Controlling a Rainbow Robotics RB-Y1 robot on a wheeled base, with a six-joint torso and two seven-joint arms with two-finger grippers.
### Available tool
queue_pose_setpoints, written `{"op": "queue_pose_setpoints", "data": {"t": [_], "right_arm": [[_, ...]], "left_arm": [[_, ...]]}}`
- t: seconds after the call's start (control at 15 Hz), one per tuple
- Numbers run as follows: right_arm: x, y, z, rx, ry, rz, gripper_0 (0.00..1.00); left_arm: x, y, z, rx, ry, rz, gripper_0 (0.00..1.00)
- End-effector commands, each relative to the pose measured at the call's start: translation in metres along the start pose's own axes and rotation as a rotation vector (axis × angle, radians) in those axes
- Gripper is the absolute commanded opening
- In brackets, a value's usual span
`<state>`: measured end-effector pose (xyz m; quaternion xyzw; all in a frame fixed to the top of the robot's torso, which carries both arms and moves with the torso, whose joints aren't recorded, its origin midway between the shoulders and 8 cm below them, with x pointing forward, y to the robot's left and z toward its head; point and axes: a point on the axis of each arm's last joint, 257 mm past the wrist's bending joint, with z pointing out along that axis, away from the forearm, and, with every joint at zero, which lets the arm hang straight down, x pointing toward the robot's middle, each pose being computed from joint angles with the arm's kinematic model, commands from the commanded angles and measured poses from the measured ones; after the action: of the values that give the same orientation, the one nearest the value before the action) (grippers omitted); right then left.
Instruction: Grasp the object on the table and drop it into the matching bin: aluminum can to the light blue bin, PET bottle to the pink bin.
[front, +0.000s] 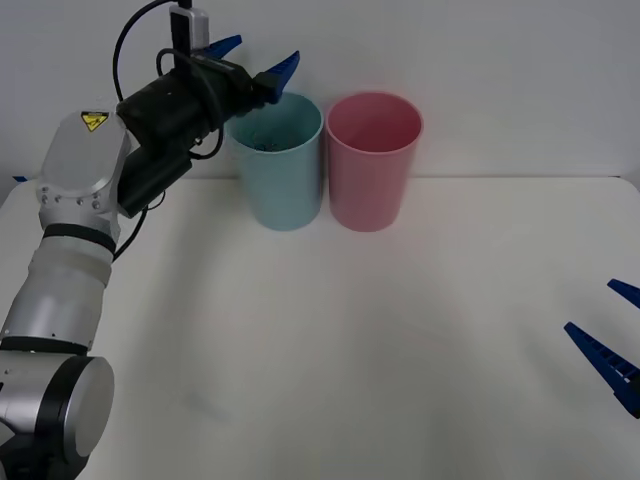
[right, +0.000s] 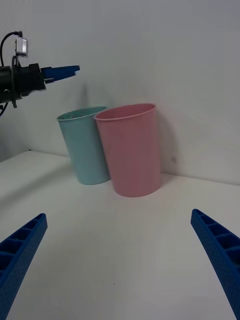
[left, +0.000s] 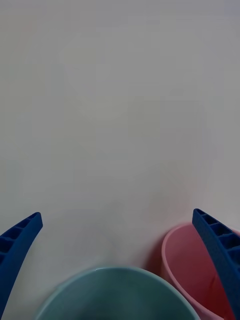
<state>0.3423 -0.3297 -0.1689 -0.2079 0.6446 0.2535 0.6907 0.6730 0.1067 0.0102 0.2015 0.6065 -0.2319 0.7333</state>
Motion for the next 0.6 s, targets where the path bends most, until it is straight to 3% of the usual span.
{"op": "queue_pose_setpoints", "data": {"t": [0.07,0.6], "right_arm": [[0.0,0.0,0.0,0.0,0.0,0.0,1.0],[0.0,0.0,0.0,0.0,0.0,0.0,1.0]], "left_arm": [[0.001,0.01,-0.016,0.02,0.0,-0.021,1.0],[-0.005,0.04,-0.119,0.011,-0.053,-0.038,1.0]]}}
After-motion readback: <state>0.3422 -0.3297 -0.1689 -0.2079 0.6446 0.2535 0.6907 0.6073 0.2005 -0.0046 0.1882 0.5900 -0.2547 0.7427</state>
